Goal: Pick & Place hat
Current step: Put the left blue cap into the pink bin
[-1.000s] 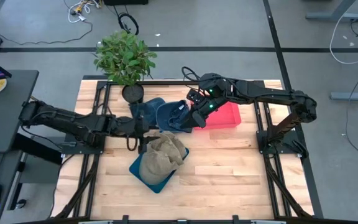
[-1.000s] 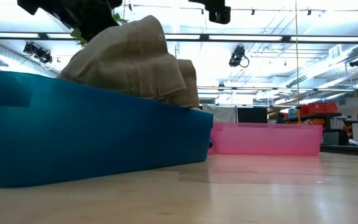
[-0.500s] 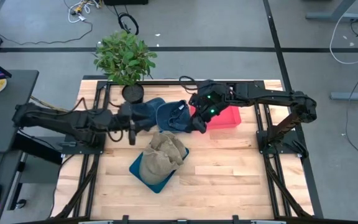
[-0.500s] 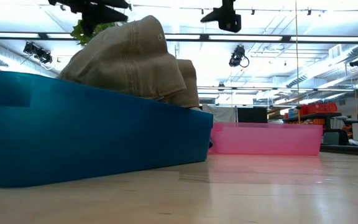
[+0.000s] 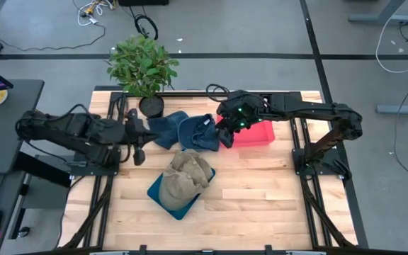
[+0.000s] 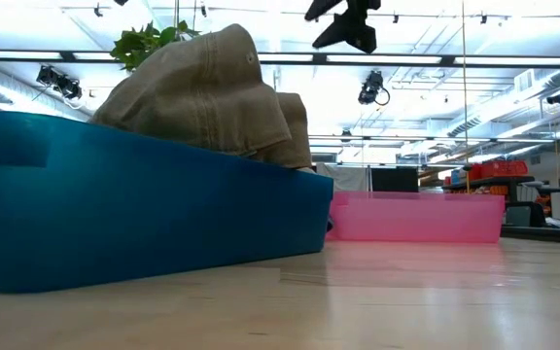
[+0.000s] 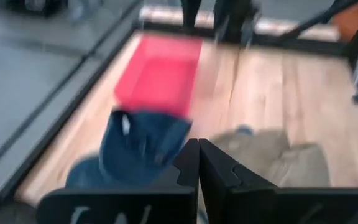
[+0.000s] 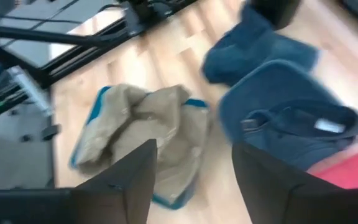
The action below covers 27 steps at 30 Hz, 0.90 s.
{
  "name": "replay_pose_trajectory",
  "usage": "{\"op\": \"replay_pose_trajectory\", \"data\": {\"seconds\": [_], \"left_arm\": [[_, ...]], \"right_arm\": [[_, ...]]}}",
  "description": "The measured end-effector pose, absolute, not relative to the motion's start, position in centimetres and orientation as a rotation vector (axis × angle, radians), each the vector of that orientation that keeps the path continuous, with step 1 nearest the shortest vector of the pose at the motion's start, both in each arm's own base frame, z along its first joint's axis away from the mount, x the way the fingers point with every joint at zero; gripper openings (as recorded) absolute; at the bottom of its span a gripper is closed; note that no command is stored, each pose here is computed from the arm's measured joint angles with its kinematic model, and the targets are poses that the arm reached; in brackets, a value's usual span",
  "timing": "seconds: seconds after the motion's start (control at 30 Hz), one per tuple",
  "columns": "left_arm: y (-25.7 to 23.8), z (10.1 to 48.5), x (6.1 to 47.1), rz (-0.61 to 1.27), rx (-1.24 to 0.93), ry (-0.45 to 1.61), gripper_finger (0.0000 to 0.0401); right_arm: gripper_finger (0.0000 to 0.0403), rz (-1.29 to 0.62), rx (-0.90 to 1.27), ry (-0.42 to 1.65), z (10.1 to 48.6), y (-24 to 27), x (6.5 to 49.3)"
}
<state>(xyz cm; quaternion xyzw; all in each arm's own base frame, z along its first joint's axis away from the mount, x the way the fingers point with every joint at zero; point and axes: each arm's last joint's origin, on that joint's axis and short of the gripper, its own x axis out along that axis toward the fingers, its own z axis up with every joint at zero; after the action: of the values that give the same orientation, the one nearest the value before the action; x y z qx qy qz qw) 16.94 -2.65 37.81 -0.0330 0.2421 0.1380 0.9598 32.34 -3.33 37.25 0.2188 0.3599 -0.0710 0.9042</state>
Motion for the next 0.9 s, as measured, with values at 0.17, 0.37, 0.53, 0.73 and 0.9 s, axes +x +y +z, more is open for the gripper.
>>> {"op": "replay_pose_trajectory", "data": {"seconds": [0.17,0.37,0.53,0.73,0.9], "left_arm": [[-2.8,36.1,17.5,0.322,-0.041,0.724,0.0026],[-3.1,33.2,19.2,0.27,0.123,1.007,0.0086],[-2.8,32.2,20.2,0.28,0.172,1.089,0.0164],[-2.5,31.7,20.8,0.289,0.194,1.114,0.0222],[-2.4,28.8,20.4,0.206,0.349,1.221,0.0226]], "right_arm": [[0.019,-0.151,0.451,0.731,37.3,-3.3,32.5],[0.0181,-0.11,0.417,0.74,37.3,-2.9,32.5],[0.0181,-0.086,0.395,0.743,37.3,-2.3,32.5],[0.0181,-0.059,0.363,0.764,37.2,-1.7,32.5],[0.0181,-0.057,0.357,0.771,37.1,-1.6,32.4]]}}
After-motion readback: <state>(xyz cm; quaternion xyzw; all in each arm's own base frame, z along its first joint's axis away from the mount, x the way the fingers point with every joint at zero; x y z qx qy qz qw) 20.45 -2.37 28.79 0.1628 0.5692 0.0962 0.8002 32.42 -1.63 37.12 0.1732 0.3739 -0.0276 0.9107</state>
